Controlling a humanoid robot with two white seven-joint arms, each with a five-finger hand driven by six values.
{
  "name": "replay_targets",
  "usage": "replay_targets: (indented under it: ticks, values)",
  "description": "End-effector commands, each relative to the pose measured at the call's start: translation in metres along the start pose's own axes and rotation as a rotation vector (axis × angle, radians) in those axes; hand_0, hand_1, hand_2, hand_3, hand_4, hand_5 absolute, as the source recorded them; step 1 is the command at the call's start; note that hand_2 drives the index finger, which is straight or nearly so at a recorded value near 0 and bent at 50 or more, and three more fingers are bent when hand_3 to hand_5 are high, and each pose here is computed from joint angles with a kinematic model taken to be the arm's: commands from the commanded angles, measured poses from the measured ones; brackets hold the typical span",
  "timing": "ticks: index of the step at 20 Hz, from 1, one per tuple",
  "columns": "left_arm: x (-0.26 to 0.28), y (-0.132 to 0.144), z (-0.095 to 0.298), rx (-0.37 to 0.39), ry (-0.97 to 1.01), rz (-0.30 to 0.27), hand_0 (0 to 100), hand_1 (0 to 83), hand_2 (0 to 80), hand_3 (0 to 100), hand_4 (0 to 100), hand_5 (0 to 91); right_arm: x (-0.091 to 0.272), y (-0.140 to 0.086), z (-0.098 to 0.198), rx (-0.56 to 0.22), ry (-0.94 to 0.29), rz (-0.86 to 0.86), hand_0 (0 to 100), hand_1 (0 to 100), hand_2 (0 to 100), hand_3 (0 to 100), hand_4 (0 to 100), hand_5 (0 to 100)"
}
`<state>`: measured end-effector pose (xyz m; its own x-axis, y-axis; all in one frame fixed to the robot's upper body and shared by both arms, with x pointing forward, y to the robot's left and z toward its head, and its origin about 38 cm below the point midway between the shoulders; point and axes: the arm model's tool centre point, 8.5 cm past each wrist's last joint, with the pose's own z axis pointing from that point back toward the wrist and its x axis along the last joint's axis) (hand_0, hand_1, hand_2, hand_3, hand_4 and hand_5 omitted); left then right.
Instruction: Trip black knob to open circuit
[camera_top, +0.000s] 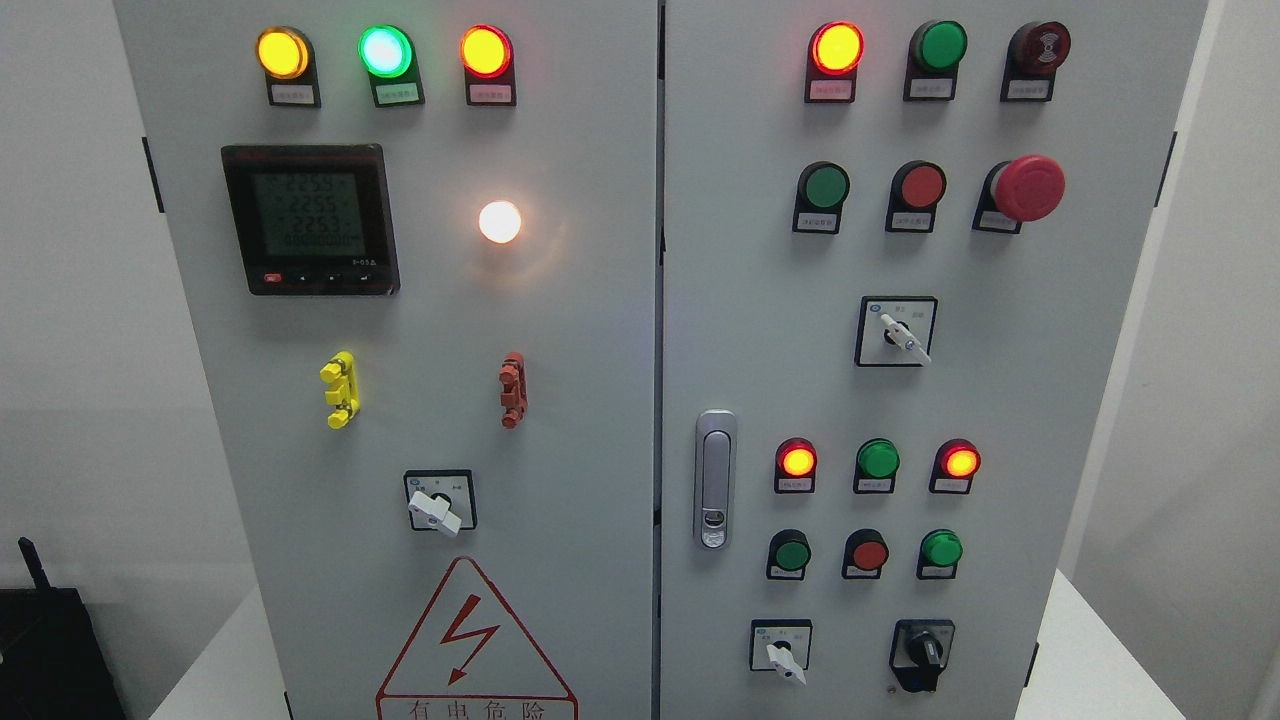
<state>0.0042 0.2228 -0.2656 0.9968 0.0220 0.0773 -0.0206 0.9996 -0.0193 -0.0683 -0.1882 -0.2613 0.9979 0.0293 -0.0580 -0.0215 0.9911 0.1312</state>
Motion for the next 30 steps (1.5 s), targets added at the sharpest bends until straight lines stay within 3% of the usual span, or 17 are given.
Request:
replay_targets:
  ticks: [1,13,20,24,30]
  values:
    - [0.003,-0.001,0.0,-0.001,-0.007,0.003,12,38.9,0.0,0,0,0.0,-0.001,0.003,0.0,0.008,-0.002,0.002,0,23,0,0,0,0]
    - [0.002,-0.001,0.0,-0.001,-0.006,0.003,12,38.9,0.0,0,0,0.0,0.003,0.002,0.0,-0.001,-0.022,-0.006,0,22,0,0,0,0]
    - [0.003,-0.001,0.0,-0.001,-0.007,0.003,12,38.9,0.0,0,0,0.0,0.018,-0.001,0.001,-0.022,-0.127,-0.022,0,21,0,2,0,0]
    - [0.002,-0.001,0.0,-0.001,-0.006,0.003,12,38.9,0.0,0,0,0.0,0.035,-0.003,0.004,-0.052,-0.201,-0.03,0,21,0,7,6,3]
    - [0.003,0.0,0.0,0.0,-0.007,0.003,12,38.9,0.0,0,0,0.0,0.053,-0.004,0.013,-0.071,-0.312,-0.033,0,21,0,18,21,17]
